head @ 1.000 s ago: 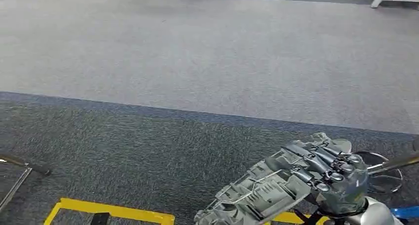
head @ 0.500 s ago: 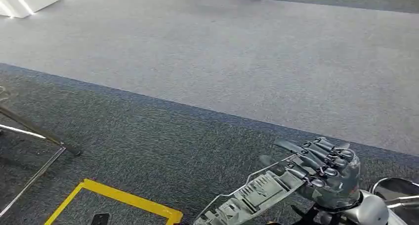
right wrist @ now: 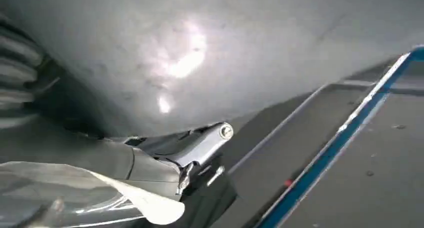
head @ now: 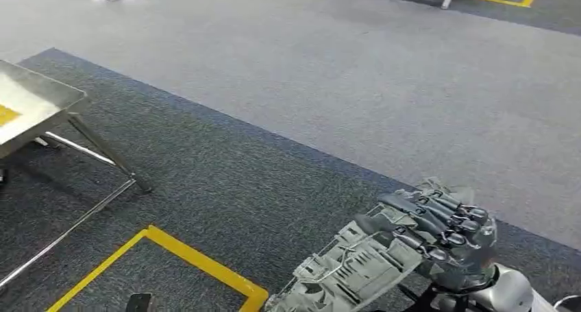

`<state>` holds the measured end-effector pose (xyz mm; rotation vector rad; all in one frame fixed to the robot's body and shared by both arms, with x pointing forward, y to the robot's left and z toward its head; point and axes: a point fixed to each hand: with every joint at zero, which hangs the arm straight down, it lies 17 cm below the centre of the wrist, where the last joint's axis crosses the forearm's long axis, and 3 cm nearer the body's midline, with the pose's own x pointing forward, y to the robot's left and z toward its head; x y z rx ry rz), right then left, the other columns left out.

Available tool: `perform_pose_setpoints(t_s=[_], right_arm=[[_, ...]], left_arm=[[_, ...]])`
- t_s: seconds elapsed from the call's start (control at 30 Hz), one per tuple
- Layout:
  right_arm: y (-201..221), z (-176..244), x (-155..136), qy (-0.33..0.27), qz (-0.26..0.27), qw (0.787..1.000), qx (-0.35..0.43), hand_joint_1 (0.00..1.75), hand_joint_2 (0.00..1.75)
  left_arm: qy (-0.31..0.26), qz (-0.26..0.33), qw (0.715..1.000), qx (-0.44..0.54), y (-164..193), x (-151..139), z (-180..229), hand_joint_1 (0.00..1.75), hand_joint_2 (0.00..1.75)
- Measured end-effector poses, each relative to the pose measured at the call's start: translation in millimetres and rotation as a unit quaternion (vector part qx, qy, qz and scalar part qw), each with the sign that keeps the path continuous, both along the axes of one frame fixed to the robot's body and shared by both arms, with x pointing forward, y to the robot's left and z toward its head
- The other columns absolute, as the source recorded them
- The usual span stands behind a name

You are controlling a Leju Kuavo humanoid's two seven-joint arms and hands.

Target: Take the parts from the cabinet and place them on the table.

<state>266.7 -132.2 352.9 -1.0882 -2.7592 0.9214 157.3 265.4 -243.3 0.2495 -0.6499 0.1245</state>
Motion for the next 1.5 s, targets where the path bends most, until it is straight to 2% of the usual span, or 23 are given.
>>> perform_pose_setpoints(t_s=[0.47, 0.63, 0.93, 1.5], right_arm=[[2.2, 13.2, 15.0, 0.000, 0.031, 0.999, 0.021, 1.75, 1.75], [-1.8, 13.4, 18.9, 0.002, 0.035, 0.999, 0.024, 1.75, 1.75], [-10.2, 23.9, 23.7, -0.006, 0.041, 0.999, 0.031, 1.75, 1.75], [-14.1, 29.0, 27.5, 0.025, 0.089, 0.994, 0.062, 1.75, 1.75]], left_arm=[[-0.008, 0.050, 0.999, -0.005, 12.7, 0.1, 1.1, 0.00, 1.75], [0.003, 0.064, 0.998, -0.004, 16.1, -10.7, -2.0, 0.00, 1.75], [0.003, 0.082, 0.997, -0.003, 24.1, -11.6, -2.2, 0.00, 1.75], [0.005, 0.092, 0.996, 0.002, 31.4, -14.3, -2.7, 0.00, 1.75]])
